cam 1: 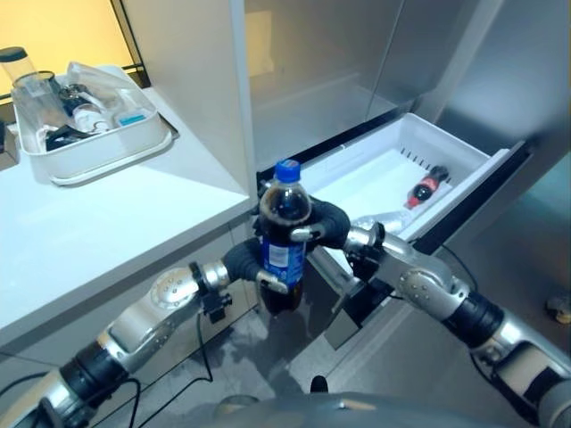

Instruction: Take the drinks into the refrigerator

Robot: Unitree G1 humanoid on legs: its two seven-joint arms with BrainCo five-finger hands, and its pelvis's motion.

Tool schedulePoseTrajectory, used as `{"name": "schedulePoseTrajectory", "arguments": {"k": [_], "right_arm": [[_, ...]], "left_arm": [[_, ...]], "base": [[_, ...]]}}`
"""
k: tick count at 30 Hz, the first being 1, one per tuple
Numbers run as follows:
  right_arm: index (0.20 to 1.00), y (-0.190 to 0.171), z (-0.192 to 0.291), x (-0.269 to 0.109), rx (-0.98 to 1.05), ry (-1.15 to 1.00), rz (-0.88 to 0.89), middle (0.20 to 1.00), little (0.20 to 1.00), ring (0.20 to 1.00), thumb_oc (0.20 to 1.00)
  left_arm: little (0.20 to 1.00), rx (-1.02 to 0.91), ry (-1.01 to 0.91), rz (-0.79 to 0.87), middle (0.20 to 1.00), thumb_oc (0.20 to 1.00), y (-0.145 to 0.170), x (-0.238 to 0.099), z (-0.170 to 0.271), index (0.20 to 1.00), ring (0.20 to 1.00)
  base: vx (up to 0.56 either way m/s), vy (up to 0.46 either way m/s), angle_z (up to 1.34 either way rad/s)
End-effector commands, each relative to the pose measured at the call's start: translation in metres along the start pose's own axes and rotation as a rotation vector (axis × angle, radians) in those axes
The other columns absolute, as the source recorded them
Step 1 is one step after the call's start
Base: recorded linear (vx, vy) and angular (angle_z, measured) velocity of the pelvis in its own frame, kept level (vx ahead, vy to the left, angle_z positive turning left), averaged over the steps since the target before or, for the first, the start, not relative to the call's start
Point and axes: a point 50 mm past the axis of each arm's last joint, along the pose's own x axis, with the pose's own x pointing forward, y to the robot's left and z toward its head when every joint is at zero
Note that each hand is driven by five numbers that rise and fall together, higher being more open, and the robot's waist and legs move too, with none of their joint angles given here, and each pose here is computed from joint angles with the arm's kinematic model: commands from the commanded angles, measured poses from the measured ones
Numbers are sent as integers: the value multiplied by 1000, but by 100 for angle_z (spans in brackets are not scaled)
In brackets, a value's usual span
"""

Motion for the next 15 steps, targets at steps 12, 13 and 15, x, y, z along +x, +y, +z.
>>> {"name": "schedulePoseTrajectory", "arguments": {"k": [12,13,15], "right_arm": [[200,-13,53,-7,-32,-327,-125,200,200,200,200],[200,-19,62,-12,-68,-349,-169,200,200,200,200],[200,-23,71,-17,-100,-379,-195,200,200,200,200]], "left_arm": [[1000,29,-214,48,1000,1000,10,6,38,1000,1000],[1000,17,-212,65,1000,1000,10,3,36,1000,1000],[1000,10,-211,74,1000,1000,10,1,35,1000,1000]], "base": [[0,0,0],[0,0,0],[0,0,0]]}}
